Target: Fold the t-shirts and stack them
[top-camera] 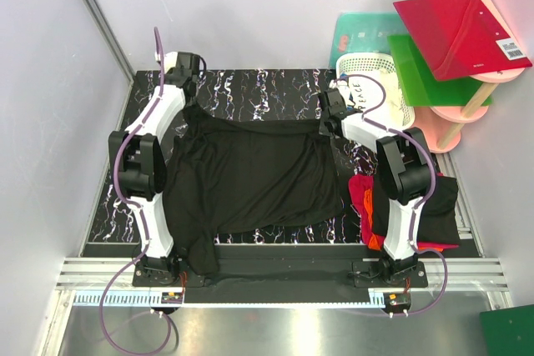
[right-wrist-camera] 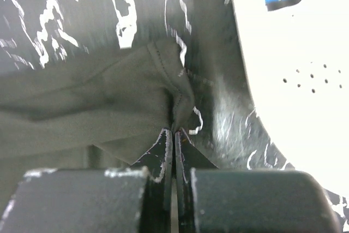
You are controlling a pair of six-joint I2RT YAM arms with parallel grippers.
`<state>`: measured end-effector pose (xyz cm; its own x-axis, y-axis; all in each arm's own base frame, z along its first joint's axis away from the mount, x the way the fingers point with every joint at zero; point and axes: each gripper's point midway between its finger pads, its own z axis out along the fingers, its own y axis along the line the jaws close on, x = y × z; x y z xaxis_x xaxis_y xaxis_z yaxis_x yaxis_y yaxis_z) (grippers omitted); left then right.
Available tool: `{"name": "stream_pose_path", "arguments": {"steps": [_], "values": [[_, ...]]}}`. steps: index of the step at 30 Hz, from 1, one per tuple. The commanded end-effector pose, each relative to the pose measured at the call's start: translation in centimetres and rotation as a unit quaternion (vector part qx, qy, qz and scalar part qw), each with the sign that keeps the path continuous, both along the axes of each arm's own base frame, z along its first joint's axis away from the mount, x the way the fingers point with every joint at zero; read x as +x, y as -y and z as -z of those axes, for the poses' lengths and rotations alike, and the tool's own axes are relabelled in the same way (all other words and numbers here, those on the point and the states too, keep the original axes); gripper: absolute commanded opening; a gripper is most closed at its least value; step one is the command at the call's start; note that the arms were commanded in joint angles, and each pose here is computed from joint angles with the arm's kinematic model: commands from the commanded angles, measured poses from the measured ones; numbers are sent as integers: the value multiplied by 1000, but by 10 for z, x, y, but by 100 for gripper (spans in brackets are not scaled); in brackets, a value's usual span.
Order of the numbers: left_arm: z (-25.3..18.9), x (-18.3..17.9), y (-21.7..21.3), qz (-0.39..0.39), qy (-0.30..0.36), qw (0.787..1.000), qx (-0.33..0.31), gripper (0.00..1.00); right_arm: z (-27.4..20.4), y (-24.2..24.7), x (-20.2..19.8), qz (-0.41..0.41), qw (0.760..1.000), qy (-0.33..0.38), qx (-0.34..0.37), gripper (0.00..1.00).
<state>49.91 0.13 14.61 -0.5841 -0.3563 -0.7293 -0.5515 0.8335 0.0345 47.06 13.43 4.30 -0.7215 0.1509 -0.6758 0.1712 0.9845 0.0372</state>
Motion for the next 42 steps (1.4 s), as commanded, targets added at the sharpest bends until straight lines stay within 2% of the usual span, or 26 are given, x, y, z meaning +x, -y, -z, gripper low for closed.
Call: {"name": "stream_pose_path", "arguments": {"steps": [1,5,8,13,15,17,18,20,21,22,29,33,38,42], "values": [[-53,27,-5,-24,81,996,7,0,-65,8,36,26,993,114,-8,0],[-77,32,-3,-11,104,994,8,0,-88,5,51,22,986,164,-2,0],[-93,22,-3,-6,116,993,6,0,-102,3,52,13,984,180,3,0],[-102,-10,-5,-7,120,993,4,0,-124,1,42,-3,981,195,15,0],[-110,-20,-9,-10,140,990,7,0,-143,-2,50,-5,972,232,24,0],[-121,-14,-14,-13,160,987,21,0,-149,-2,53,-7,973,231,19,0],[-142,-4,-13,-10,181,983,23,0,-160,-4,59,-8,971,238,22,0],[-132,13,-11,7,150,988,41,0,-156,-7,63,-12,972,233,19,0],[-161,24,-10,9,175,984,41,0,-157,-7,66,-12,972,235,18,0],[-157,26,-10,16,156,987,48,0,-151,-6,67,-8,973,230,13,0],[-136,81,4,55,143,987,54,0,-121,-7,77,-7,978,207,-5,0],[-124,84,17,80,136,987,28,0,-115,-9,76,-11,980,201,3,0],[-96,44,17,70,91,993,6,0,-109,-3,57,-10,984,179,0,0],[-65,-5,0,15,50,999,9,0,-109,-1,38,-12,987,161,8,0]]}}
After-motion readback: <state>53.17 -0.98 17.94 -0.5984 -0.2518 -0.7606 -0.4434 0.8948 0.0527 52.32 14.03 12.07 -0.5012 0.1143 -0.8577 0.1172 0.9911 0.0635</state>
